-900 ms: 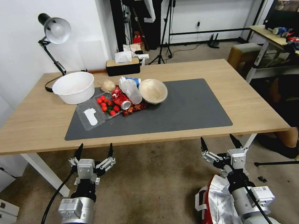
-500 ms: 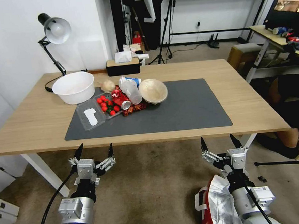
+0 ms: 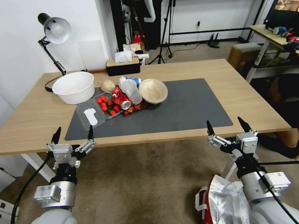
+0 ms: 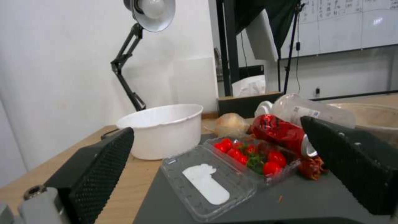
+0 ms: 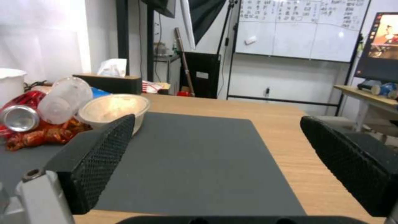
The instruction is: Pick up the food delivery bag from the floor and place it on the table.
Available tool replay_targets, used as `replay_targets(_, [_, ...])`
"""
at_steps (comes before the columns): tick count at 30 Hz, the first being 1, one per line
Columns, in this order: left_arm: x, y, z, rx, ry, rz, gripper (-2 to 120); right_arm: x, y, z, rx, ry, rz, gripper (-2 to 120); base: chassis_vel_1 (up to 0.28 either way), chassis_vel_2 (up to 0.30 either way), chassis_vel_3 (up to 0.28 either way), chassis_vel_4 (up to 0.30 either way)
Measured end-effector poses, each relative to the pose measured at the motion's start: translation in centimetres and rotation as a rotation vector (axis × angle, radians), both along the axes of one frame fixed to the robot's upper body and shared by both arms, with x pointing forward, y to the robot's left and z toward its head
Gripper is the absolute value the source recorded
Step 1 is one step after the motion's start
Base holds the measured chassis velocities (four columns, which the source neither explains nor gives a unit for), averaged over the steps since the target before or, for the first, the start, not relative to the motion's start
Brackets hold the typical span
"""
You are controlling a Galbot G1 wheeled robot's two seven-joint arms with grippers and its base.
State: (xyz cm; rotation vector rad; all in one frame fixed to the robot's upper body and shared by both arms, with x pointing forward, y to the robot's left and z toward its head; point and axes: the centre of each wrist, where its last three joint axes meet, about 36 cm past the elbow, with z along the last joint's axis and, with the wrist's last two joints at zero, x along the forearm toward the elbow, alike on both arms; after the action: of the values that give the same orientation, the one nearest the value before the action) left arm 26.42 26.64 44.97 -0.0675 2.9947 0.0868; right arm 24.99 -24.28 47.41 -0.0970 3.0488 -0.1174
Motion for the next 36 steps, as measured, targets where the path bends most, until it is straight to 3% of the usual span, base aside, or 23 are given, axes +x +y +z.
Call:
replay_targets(10, [0.1,0.5,-1.4,0.013,-0.048,-0.011,100,-0.1,-0.1,-0.2,0.01,-0.02,0.026,100,0.0,0.0,0.0,0.0])
replay_targets(36, [-0.8,-0.2,-1.8,0.009,-0.034,-0.031,100,-0.2,0.0,-0.3,0.033,-0.044,0.034,100,0.0,0.0,0.0,0.0])
